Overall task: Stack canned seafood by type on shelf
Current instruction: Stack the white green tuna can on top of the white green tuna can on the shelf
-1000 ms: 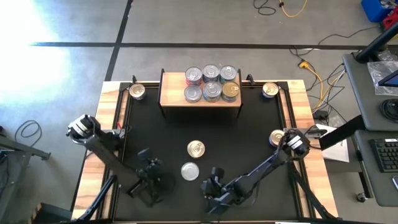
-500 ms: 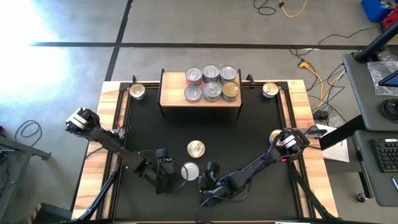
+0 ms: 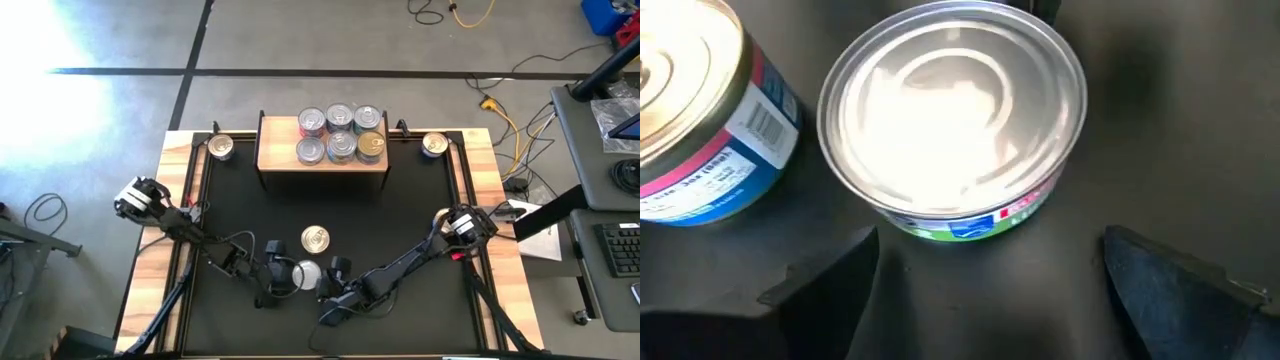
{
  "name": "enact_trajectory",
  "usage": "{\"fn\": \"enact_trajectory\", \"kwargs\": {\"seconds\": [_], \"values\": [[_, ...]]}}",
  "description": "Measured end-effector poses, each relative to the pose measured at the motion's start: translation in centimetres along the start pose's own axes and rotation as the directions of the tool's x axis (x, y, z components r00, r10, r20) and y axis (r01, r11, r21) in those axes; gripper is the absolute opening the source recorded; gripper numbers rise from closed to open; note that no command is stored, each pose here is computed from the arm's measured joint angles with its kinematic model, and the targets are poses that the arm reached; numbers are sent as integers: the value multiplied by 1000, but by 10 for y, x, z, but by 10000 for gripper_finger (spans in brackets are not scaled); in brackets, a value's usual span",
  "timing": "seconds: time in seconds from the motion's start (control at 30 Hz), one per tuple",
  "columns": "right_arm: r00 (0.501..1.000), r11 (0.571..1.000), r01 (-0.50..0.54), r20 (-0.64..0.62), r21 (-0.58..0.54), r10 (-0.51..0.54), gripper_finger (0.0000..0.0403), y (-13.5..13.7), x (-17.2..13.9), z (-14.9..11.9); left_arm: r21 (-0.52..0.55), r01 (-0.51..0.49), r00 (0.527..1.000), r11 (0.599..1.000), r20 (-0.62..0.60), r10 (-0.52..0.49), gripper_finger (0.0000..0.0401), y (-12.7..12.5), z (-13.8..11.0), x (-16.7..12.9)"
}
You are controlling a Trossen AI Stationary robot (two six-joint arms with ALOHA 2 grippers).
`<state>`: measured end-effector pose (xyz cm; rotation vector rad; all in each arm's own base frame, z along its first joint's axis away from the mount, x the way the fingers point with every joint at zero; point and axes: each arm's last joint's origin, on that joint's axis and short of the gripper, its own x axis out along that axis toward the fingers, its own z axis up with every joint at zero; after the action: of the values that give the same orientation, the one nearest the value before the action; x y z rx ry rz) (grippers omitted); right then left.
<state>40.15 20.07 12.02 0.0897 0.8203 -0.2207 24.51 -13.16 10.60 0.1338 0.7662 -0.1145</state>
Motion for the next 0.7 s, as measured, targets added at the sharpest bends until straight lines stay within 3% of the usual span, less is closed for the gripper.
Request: {"fn": "enact_trajectory", "kwargs": {"seconds": [0.2,0.57,0.7], "values": [[999,1000,25,-23,-16,-25,12,-10,5,3,48,-15,999,999,50,12,375,11,-2,3],[992,997,78,-95,-24,-80,12,-19,7,-2,177,-79,996,981,-20,84,375,27,-3,3],[991,996,84,-102,-24,-86,12,-23,8,0,172,-112,992,979,-33,120,375,38,-3,4]]}}
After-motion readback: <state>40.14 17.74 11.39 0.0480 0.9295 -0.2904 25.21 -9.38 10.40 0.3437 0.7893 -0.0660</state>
